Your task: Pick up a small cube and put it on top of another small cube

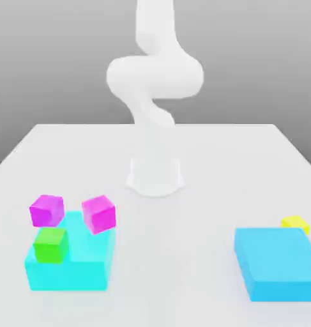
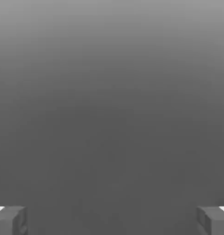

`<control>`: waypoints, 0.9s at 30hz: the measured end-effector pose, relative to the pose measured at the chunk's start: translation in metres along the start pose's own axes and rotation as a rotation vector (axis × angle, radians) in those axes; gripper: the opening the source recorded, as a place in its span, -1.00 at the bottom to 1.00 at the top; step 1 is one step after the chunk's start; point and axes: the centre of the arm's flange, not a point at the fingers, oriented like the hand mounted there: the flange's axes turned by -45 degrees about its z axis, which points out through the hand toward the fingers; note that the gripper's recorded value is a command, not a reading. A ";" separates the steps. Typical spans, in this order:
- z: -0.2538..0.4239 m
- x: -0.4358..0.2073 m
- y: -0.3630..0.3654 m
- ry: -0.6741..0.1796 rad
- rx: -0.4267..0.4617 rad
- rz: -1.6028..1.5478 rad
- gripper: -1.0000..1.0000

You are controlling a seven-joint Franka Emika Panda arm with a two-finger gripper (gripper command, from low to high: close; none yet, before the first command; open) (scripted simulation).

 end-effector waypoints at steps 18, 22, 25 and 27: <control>0.258 -0.272 -0.264 -0.524 0.070 -0.202 0.00; 0.268 -0.365 -0.293 -0.646 0.088 -0.242 0.00; 0.274 -0.414 -0.303 -0.709 0.097 -0.254 0.00; 0.284 -0.428 -0.305 -0.717 0.100 -0.253 0.00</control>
